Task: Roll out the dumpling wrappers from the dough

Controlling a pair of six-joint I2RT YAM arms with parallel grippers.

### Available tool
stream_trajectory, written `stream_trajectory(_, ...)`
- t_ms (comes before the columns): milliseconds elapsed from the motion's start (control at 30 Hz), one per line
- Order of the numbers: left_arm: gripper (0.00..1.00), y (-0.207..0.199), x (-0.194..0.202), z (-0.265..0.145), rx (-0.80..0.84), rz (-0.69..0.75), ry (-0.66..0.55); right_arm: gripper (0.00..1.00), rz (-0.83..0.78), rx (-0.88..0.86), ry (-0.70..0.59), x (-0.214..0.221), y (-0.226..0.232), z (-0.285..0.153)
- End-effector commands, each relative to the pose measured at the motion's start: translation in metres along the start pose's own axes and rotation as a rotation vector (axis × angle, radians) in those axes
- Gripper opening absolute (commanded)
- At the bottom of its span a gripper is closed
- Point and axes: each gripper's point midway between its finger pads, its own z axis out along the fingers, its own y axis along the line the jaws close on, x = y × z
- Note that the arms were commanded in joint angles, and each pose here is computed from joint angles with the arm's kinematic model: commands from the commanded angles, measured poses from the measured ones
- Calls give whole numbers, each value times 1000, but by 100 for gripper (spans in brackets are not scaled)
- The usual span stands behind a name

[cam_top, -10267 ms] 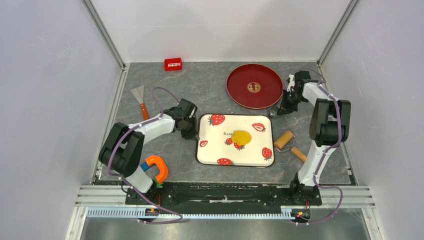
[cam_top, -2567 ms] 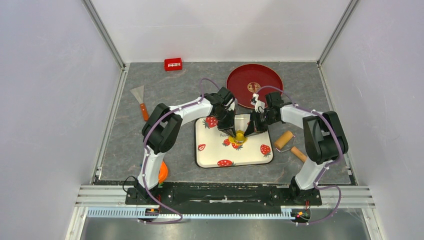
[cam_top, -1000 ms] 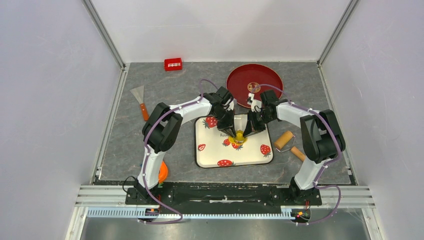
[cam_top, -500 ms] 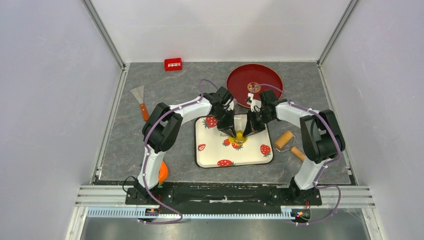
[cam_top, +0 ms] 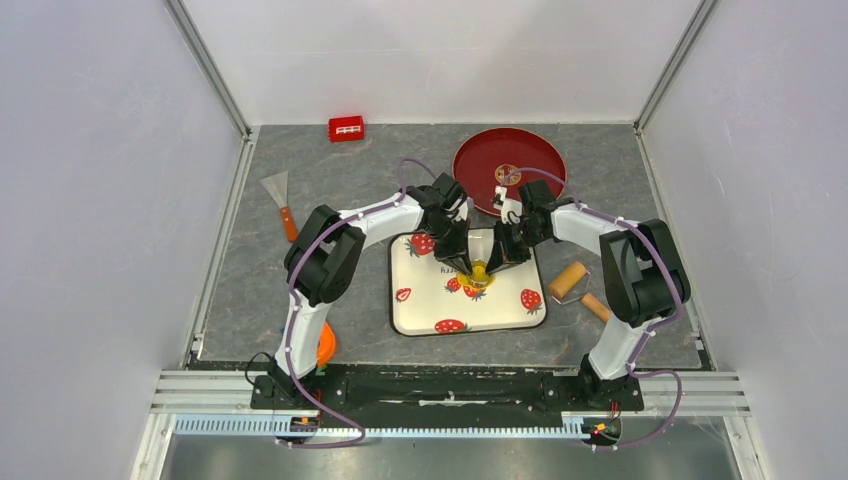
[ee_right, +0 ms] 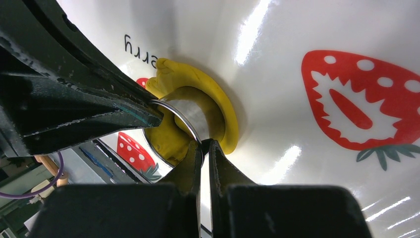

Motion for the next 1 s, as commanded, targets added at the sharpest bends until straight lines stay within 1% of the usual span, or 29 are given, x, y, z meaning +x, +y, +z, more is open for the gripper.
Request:
stream_trajectory(0,2,93,54,43,-311,-57,163,0,-68,260,267,83,-63,40)
stream_trajectory(100,2,93,53,42,-311,-52,161,0,-74,267,260,80,-63,39)
stream_trajectory(267,2,89,46,37,-320,-30,139,7,-97,253,238,70,-57,34)
stream_trajectory(367,3,85,41,31,-321,-17,118,9,-113,244,211,57,-49,29)
stream_trajectory(633,20,67,23,11,-313,17,56,13,-145,204,132,16,-23,10)
stream_trajectory(767,25,60,15,0,-322,31,22,16,-157,191,105,2,-13,3)
stream_trajectory(967,29,52,9,-8,-313,44,-7,23,-162,155,79,-12,3,-6)
